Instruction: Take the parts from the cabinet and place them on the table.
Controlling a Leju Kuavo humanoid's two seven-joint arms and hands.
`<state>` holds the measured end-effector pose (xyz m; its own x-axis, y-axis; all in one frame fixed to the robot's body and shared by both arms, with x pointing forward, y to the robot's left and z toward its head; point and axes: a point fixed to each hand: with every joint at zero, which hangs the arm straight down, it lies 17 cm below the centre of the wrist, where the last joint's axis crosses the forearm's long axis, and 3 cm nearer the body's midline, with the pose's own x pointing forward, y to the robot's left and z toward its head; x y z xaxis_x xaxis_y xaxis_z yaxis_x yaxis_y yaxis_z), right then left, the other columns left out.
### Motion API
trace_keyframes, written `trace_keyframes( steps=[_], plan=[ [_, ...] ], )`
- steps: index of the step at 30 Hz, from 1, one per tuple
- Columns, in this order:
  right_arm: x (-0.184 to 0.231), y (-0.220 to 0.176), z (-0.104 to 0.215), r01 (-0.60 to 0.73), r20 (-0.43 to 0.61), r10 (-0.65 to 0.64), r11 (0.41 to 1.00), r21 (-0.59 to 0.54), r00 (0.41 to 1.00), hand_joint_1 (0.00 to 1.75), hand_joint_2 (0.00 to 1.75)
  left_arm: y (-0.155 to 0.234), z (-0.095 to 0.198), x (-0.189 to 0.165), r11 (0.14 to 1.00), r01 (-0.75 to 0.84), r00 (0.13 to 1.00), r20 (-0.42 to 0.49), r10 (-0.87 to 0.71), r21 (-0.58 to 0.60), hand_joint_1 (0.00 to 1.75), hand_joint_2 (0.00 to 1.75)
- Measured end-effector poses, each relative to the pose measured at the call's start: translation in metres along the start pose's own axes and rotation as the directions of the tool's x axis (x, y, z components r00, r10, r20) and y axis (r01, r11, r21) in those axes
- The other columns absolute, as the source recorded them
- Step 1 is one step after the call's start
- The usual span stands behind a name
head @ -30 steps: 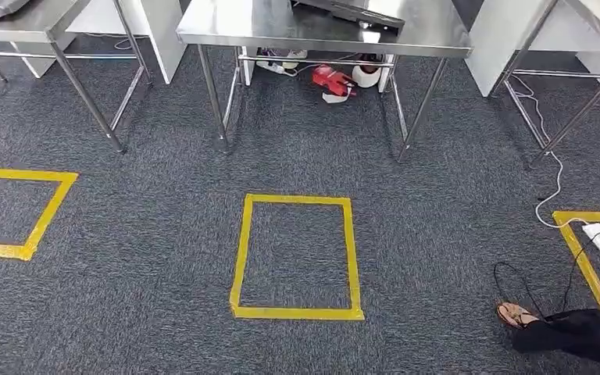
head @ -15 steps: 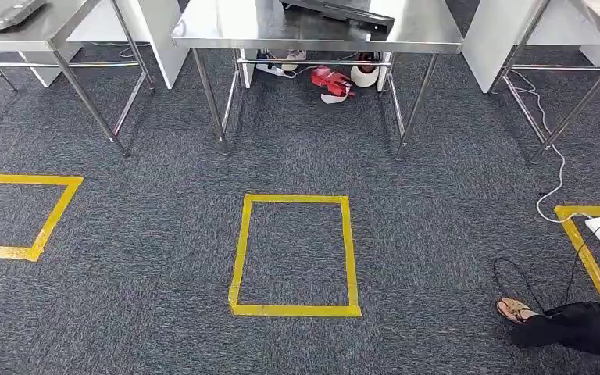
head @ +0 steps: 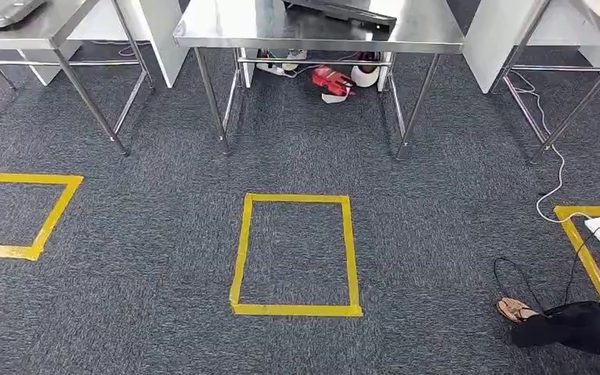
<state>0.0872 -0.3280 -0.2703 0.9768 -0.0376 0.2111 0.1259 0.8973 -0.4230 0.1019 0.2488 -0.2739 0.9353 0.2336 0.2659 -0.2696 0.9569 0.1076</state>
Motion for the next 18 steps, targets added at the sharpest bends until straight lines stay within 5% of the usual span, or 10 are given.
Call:
trace_keyframes(
  steps=[18],
  plan=[
    [-0.0012, -0.0020, -0.0005, -0.003, -0.005, 0.003, 1.000, -0.008, 1.000, 0.00, 0.00, -0.0056, 0.0015, -0.0042, 1.000, 0.002, 1.000, -0.011, -0.002, -0.014, 0.00, 0.00]
  ],
)
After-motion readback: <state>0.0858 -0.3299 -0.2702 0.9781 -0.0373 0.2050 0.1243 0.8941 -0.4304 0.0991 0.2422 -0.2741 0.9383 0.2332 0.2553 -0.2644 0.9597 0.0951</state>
